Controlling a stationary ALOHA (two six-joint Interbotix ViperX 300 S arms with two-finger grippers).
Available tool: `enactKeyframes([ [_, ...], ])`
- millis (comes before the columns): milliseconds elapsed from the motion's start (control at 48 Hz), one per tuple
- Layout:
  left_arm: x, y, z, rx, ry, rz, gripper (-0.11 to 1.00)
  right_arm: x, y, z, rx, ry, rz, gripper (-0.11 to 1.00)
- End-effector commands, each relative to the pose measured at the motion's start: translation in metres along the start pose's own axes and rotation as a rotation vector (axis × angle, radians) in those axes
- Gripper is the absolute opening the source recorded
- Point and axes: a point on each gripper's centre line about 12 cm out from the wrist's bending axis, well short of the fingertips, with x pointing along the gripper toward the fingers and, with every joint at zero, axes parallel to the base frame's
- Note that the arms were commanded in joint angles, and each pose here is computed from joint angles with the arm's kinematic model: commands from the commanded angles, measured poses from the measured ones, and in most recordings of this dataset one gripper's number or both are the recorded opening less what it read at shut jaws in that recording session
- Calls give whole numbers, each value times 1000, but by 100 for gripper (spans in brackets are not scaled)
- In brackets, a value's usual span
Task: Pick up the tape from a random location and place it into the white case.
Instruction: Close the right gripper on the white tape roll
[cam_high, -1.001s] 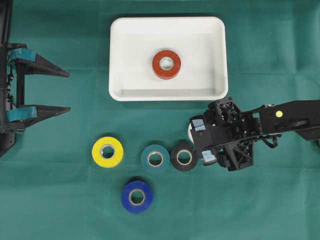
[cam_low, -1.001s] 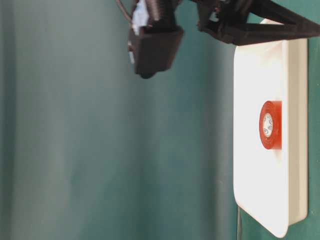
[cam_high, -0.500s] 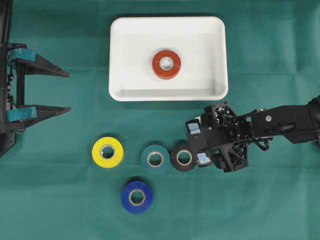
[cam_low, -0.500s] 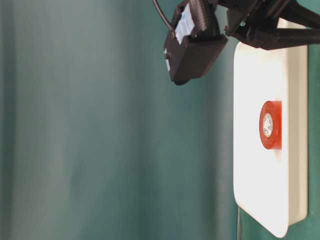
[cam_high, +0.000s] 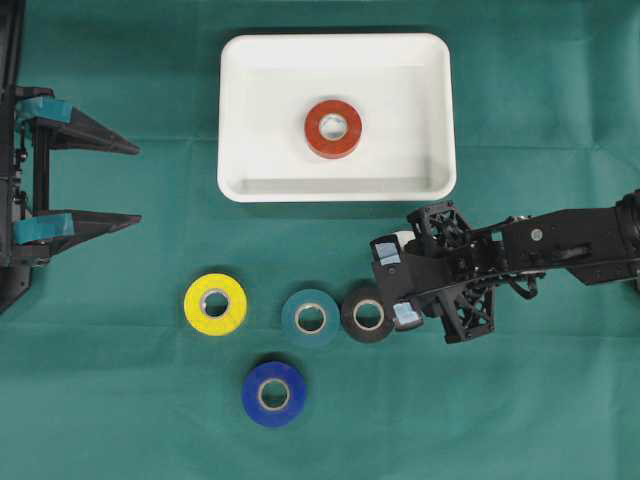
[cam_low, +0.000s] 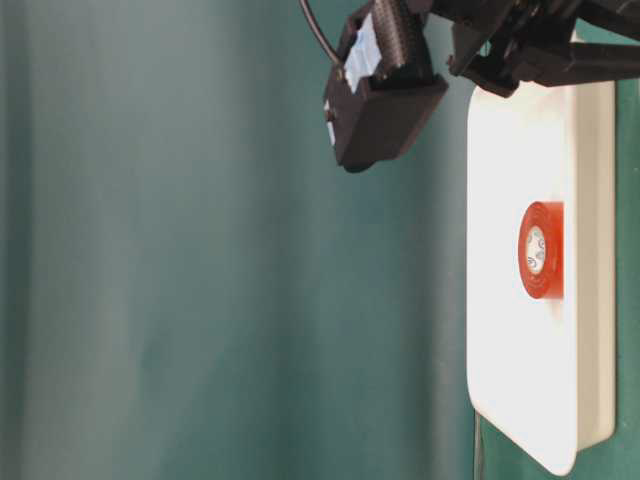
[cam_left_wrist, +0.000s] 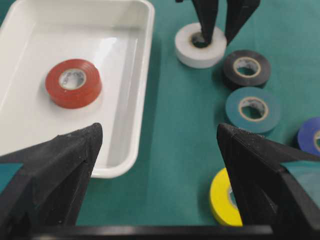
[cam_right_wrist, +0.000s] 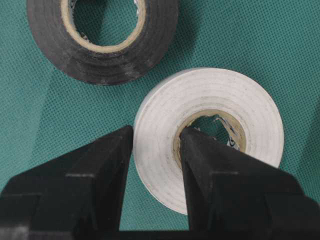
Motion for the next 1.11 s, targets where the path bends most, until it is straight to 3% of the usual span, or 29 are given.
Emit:
enactKeyframes([
  [0,0,0,5,-1,-14,-1,94,-4,-2,7,3,-26,-3,33],
  [521,0,0,5,-2,-14,-2,94,-14,-2,14,3,-44,-3,33],
  [1084,1,0,4,-1,-12,-1,94,-80,-4,49,10,-60,-8,33],
])
